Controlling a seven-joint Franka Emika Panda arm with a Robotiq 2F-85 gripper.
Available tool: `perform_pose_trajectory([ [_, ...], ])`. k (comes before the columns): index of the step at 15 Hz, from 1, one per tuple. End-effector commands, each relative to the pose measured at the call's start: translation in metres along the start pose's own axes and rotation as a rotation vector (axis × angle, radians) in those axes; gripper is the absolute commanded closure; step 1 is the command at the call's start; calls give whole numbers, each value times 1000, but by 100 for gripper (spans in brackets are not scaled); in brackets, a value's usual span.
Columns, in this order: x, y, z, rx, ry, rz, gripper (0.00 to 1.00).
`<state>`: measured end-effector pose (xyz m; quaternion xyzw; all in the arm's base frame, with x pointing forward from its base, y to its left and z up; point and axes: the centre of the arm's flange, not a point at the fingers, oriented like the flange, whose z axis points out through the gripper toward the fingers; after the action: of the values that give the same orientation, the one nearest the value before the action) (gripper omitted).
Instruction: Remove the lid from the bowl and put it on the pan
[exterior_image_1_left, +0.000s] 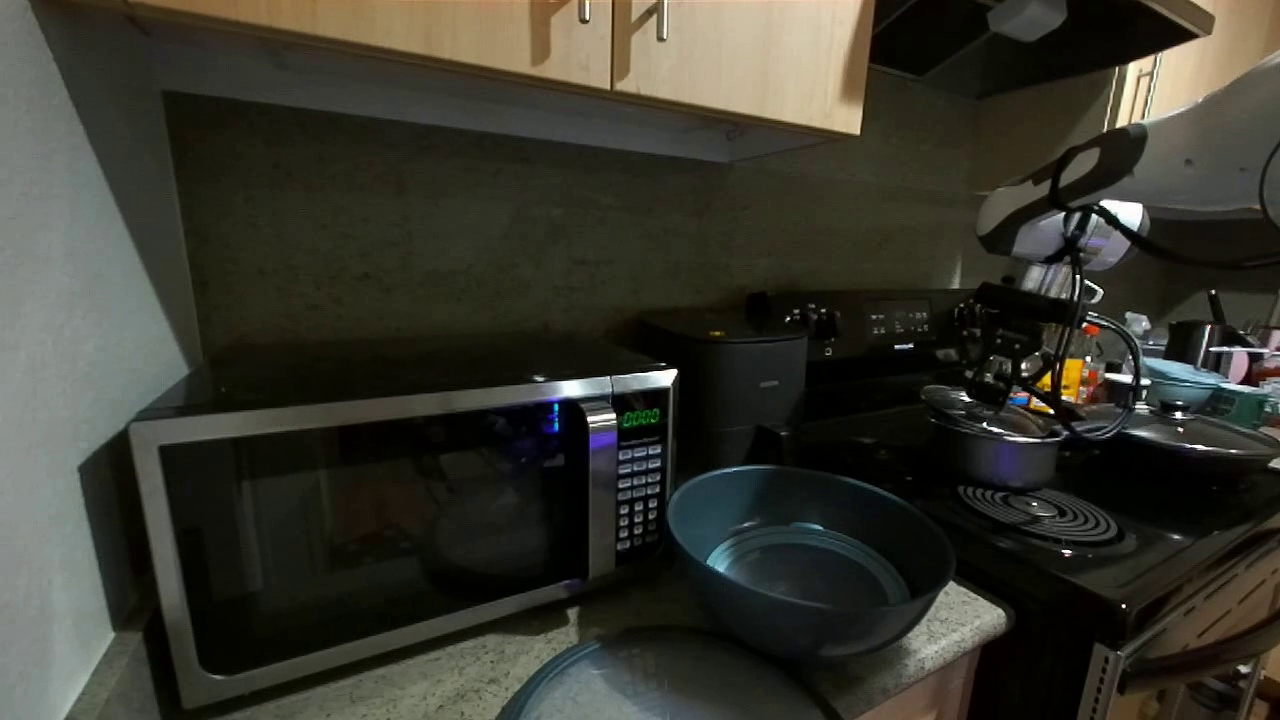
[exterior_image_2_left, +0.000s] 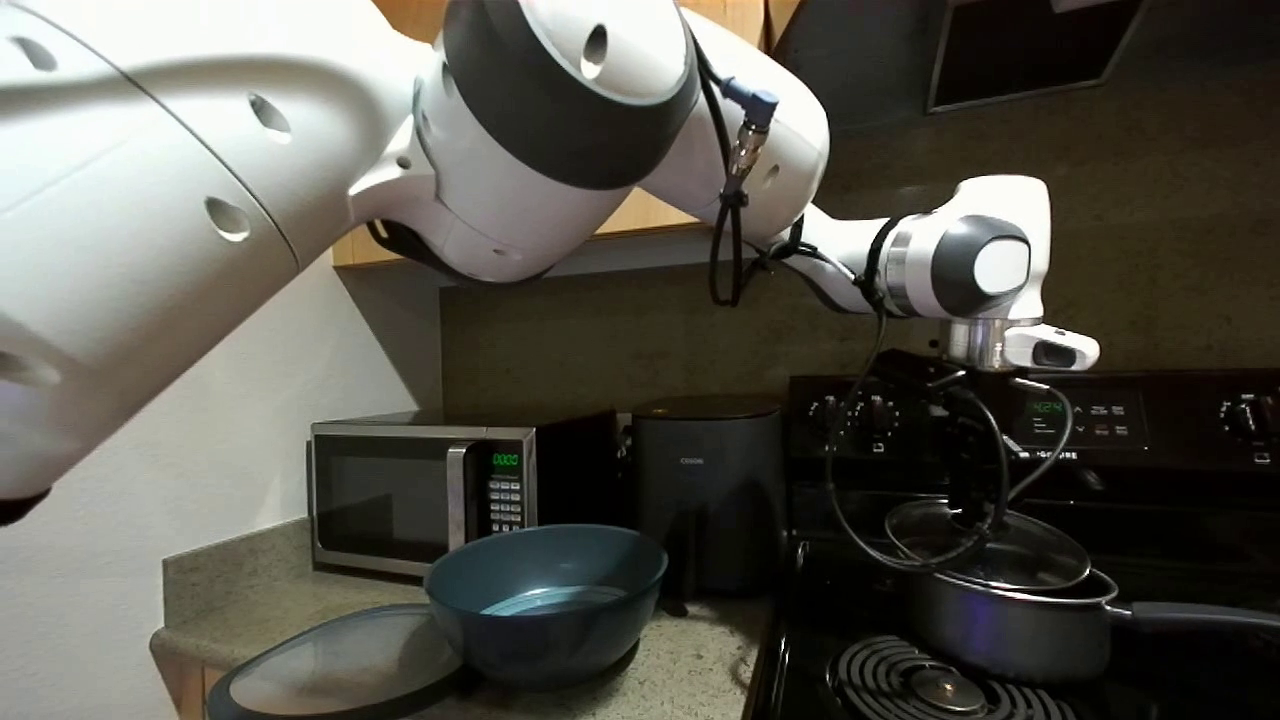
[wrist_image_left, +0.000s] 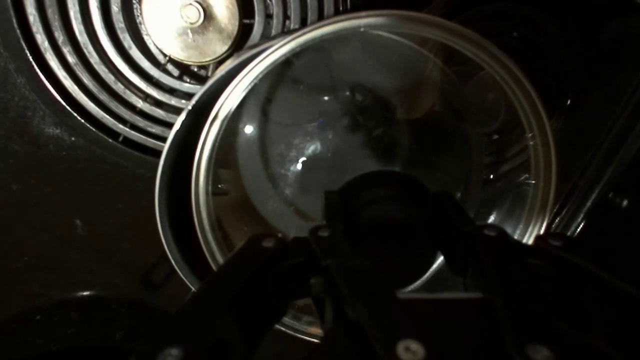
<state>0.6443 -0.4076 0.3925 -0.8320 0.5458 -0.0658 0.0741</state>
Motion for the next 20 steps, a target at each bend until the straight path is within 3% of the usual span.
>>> perform_pose_trajectory([
  [1,3,-8,-10,-12,-1,15,77],
  [2,3,-9,-11,-18,4,14,27],
  [4,3,-9,-13,-16,9,16,21],
  [7,3,-11,-17,-18,10,22,1],
  [20,2,-7,-20,-15,30,-8,0],
])
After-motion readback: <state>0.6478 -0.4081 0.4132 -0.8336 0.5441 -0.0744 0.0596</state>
